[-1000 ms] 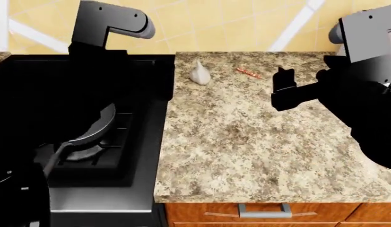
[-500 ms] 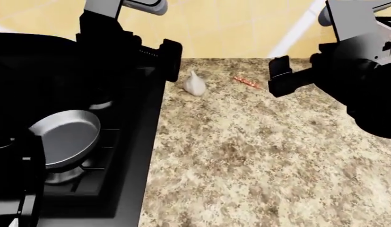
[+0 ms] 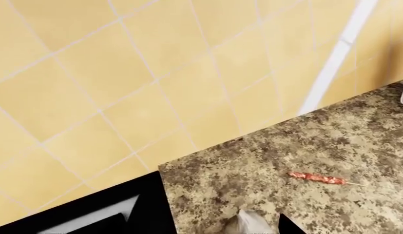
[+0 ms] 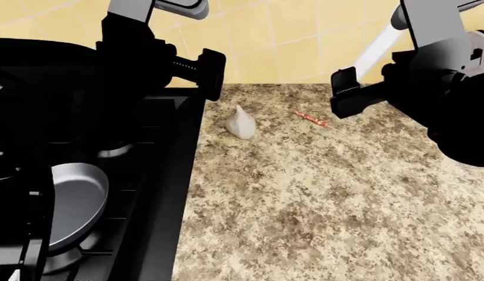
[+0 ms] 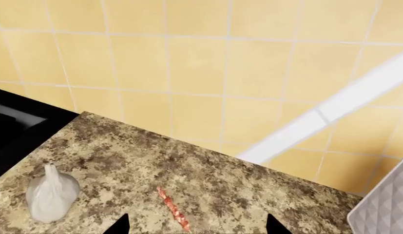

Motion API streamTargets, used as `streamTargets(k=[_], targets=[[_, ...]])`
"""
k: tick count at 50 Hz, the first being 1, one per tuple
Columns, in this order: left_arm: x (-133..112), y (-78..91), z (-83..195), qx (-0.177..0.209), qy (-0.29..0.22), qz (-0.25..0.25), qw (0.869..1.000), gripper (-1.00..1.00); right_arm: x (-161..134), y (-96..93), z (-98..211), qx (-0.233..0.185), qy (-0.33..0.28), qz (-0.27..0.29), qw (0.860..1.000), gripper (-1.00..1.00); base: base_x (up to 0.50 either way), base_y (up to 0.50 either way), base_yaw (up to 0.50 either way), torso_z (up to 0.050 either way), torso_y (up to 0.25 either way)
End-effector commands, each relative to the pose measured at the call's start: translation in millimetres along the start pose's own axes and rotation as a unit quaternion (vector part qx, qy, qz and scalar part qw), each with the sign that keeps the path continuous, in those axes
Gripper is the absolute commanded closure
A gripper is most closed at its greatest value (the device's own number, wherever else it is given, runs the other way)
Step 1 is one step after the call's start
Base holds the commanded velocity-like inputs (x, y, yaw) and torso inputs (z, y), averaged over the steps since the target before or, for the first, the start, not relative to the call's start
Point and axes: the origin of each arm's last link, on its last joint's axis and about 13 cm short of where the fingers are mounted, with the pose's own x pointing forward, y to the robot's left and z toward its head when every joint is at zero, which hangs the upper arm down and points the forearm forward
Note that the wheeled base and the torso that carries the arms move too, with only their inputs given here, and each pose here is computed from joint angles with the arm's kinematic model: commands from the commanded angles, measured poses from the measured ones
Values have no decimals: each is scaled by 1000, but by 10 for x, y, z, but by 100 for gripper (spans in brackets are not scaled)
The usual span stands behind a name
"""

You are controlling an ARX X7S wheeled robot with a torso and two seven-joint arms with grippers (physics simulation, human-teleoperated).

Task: Place both pans onto different burners. Then place the garlic and the kebabs on different pans.

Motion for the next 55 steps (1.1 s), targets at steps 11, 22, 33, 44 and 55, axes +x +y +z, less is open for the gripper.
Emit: streamTargets(k=[11, 22, 33, 44, 55], targets=[[544, 126, 110, -15, 50, -30, 998, -100, 307, -17, 143, -11, 32, 39, 999, -100, 0, 0, 0, 0, 0], [954, 249, 180, -19, 82, -39, 996, -100, 646, -45, 232, -19, 56, 41, 997, -100, 0, 0, 0, 0, 0], [1045, 264, 113, -20, 109, -43, 993, -100, 796, -115, 311, -16, 61, 31, 997, -100, 0, 0, 0, 0, -40], [1053, 204, 89, -22, 122, -66, 990, -100, 851, -166, 347, -16, 60, 22, 998, -100, 0, 0, 0, 0, -119], [1074, 138, 63, -27, 124, -94, 987, -100, 913, -194, 358, -17, 62, 18, 998, -100, 0, 0, 0, 0, -119]])
